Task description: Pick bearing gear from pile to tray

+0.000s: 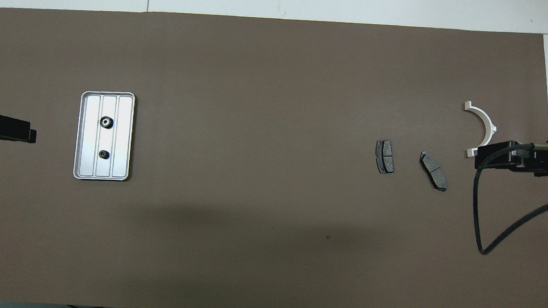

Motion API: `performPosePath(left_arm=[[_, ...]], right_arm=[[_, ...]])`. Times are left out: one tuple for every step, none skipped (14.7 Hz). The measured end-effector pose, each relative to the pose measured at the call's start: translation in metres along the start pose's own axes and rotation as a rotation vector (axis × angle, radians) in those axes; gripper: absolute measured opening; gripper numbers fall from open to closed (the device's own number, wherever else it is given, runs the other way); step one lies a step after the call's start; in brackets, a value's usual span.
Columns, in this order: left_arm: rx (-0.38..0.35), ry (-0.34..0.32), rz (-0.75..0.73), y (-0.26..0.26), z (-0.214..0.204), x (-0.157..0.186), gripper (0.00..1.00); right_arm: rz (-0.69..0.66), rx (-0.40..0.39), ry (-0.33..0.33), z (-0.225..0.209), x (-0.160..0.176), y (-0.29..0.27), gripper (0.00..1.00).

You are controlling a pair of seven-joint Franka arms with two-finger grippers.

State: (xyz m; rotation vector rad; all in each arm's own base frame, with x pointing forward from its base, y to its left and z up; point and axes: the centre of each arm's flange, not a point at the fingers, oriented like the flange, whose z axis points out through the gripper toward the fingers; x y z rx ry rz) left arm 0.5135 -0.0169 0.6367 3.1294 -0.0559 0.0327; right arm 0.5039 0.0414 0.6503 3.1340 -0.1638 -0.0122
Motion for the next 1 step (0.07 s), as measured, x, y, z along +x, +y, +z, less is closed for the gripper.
performPosePath(left_arm=[[0.0, 0.001, 0.002, 0.0009, -0.0007, -0.0005, 1.0]], right_arm=[[0.0, 0.0, 0.0, 0.0, 0.0, 0.0, 1.0]])
